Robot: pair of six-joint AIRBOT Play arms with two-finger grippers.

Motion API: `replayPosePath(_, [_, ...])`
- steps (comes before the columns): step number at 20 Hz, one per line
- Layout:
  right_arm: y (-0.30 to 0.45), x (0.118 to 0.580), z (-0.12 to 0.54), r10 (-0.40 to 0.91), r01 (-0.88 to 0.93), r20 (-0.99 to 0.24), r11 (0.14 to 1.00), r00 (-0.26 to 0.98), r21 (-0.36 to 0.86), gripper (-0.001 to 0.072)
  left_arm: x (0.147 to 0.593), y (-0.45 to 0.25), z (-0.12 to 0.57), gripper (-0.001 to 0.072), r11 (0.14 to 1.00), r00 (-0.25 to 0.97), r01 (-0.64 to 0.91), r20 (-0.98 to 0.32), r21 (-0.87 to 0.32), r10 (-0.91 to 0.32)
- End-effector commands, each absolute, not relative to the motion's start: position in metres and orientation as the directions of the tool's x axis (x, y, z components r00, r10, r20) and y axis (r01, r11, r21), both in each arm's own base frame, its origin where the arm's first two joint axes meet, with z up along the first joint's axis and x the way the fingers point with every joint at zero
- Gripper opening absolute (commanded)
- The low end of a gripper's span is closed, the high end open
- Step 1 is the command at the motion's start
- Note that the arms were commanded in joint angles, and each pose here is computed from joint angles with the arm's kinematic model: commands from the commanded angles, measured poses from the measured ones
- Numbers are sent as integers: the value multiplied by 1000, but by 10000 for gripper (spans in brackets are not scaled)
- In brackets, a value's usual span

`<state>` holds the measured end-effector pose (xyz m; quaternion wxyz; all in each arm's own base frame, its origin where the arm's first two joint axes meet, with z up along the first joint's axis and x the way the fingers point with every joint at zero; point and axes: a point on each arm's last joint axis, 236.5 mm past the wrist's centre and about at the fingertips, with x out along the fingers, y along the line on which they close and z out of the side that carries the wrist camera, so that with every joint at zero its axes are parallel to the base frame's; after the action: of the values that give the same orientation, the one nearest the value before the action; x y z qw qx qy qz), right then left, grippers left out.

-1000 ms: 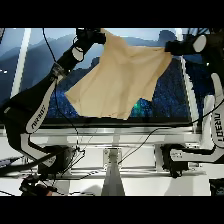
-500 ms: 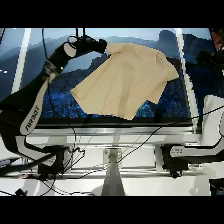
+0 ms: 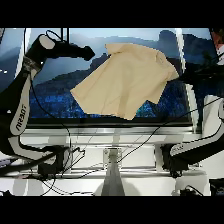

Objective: Fold the clothes and pants, and hang the long-sleeved shirts on hangers.

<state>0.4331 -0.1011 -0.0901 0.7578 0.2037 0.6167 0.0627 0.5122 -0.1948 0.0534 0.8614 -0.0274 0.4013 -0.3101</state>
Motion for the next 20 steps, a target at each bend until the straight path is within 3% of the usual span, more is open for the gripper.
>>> replayPosePath(1, [-89,470,-109,305,77,-897,935,320,345,484,504,-187,49,694,799,446,510,-697,-318,-562])
replayPosePath(4, [-102,497,-105,224,112,-878,948,423,296,496,504,-186,48,694,801,446,511,-700,-313,-558])
replayPosePath(5, [-105,500,-104,212,123,-874,949,438,291,530,504,-186,47,694,801,445,511,-701,-312,-557])
replayPosePath(8, [-103,499,-107,221,131,-875,944,430,303,509,504,-186,44,694,801,440,509,-705,-315,-557])
replayPosePath(11, [-95,491,-111,253,126,-882,937,397,325,266,503,-183,42,692,802,433,503,-710,-321,-556])
replayPosePath(13, [-89,486,-112,274,104,-887,937,373,333,262,495,-165,33,692,821,392,450,-749,-350,-534])
replayPosePath(15, [-79,478,-113,305,49,-893,939,332,339,69,480,-128,15,681,867,325,358,-825,-346,-463])
replayPosePath(16, [-74,474,-114,319,38,-895,937,313,347,13,472,-105,6,628,896,290,298,-863,-330,-414])
replayPosePath(17, [-71,470,-113,329,27,-896,935,297,353,13,466,-83,-1,586,920,263,242,-892,-308,-368])
replayPosePath(20, [-71,472,-99,322,13,-892,939,318,343,12,449,-42,-11,573,941,204,116,-920,-318,-336])
